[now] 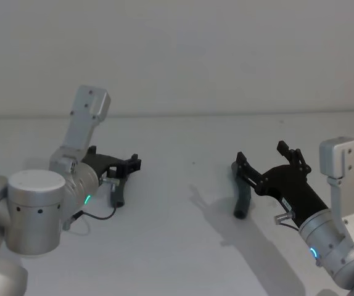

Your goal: Use both hands to pick up one end of the pipe from the table, align the ends, and insert them.

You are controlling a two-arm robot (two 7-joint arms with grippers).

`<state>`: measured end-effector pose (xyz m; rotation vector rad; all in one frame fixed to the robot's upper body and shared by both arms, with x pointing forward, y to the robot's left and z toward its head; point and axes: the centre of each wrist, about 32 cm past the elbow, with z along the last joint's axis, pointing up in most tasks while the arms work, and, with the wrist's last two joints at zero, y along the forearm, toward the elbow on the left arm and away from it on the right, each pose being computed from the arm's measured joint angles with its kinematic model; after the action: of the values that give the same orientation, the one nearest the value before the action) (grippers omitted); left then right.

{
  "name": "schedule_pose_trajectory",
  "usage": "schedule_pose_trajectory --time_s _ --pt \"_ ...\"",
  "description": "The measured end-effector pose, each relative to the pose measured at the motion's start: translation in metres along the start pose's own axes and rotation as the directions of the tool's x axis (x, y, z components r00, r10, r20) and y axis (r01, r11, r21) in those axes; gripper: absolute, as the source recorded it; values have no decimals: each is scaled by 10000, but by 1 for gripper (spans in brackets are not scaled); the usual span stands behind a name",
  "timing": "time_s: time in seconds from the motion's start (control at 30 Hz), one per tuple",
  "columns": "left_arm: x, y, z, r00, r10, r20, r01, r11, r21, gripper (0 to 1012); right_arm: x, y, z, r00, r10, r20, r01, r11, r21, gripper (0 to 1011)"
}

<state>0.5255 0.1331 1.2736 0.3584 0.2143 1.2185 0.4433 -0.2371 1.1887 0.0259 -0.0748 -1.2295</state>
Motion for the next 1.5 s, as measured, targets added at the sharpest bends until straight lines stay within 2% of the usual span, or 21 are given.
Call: schedule_pose_trajectory --time_s 0.37,0.8,1.2,1.5 --pt "9 -91 -32 10000 -20 51 19 9997 255 1002 0 0 0 10000 0 0 0 10000 1 1000" --pt "68 -184 -97 9999 37 105 -44 9978 654 1002 0 0 0 10000 0 0 0 10000 1 1000" --pt "122 -302 -167 9994 192 -290 -157 9932 1152 1002 0 0 0 10000 1 0 -1 10000 1 1000" --pt "126 -413 -178 9984 228 -521 -154 9903 1380 1002 0 0 0 10000 0 0 0 10000 1 1000"
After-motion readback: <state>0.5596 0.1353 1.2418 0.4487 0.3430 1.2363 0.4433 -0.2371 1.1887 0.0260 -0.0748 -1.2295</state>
